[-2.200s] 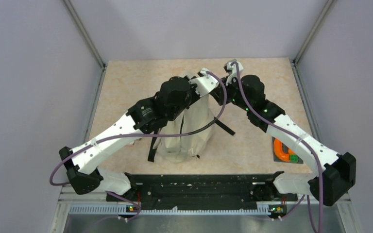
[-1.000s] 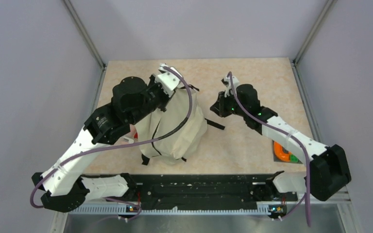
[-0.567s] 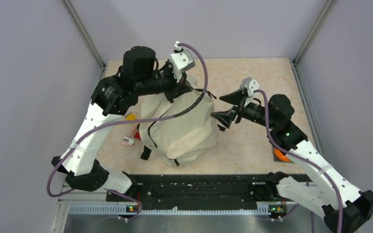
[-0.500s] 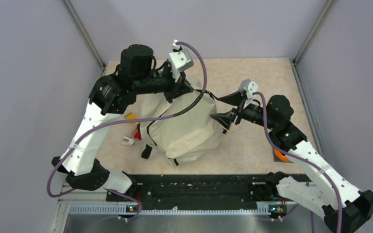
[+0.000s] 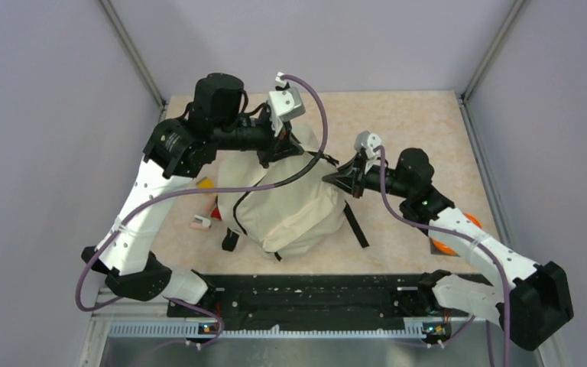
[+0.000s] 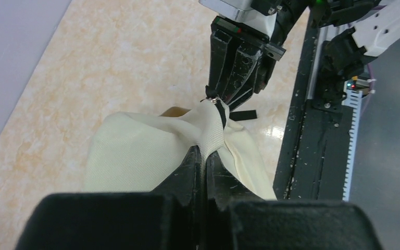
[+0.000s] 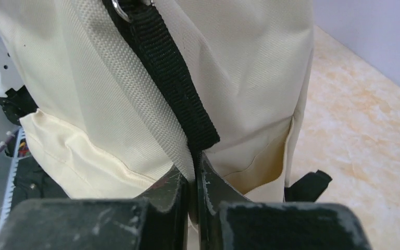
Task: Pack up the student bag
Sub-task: Zip the student bag at the center of the board.
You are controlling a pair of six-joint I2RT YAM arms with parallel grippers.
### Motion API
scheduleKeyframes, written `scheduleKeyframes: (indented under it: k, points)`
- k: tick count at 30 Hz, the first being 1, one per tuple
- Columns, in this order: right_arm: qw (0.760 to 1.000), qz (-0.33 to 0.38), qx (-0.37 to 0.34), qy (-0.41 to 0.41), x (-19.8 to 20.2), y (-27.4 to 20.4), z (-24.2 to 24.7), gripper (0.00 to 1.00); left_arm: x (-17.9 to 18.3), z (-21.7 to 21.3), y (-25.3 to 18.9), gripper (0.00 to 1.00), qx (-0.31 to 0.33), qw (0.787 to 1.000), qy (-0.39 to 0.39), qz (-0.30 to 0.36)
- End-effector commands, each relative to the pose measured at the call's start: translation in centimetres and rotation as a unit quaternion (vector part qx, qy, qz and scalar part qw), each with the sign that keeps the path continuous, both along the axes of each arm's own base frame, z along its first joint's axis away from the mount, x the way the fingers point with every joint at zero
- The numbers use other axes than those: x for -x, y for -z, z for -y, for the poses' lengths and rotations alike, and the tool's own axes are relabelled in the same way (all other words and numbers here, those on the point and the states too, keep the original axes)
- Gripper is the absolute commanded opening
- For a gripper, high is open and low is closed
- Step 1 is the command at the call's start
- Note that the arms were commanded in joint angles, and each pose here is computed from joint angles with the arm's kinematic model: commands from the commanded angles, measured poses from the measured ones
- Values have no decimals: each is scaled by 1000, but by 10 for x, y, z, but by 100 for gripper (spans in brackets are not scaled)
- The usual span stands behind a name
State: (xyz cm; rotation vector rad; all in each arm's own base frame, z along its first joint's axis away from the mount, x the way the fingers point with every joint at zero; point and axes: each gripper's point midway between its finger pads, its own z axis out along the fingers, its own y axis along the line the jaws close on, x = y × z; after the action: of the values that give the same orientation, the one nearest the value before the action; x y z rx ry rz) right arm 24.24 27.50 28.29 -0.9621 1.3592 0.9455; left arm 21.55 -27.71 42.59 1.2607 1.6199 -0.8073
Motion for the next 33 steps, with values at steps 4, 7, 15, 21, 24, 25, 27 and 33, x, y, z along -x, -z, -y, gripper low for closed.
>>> scheduleKeyframes:
  k: [4, 7, 15, 21, 24, 25, 27, 33]
  points:
    - [997, 30, -65, 27, 1, -42, 2, 0, -32, -15, -28, 25, 51, 987, -86, 129]
    - [994, 25, -56, 85, -10, -40, 6, 0, -45, -10, -24, 51, 54, 982, -109, 146]
    - [987, 1, -38, 155, -30, -24, 5, 0, -59, 25, 6, 84, -15, 979, -118, 167]
    - [986, 6, -36, 162, -33, -28, 4, 0, -60, 30, 30, 85, -64, 975, -121, 177]
    - [986, 8, -37, 165, -33, -30, 6, 0, -69, 21, 41, 75, -96, 966, -149, 189]
    - [985, 8, -37, 166, -32, -31, 6, 0, -72, 18, 45, 69, -104, 963, -158, 192]
    - [985, 8, -38, 168, -31, -32, 8, 0, -76, 13, 48, 43, -115, 958, -174, 197]
    - [981, -15, -43, 191, -29, -35, 22, 22, -75, 6, 52, 0, -115, 955, -186, 198]
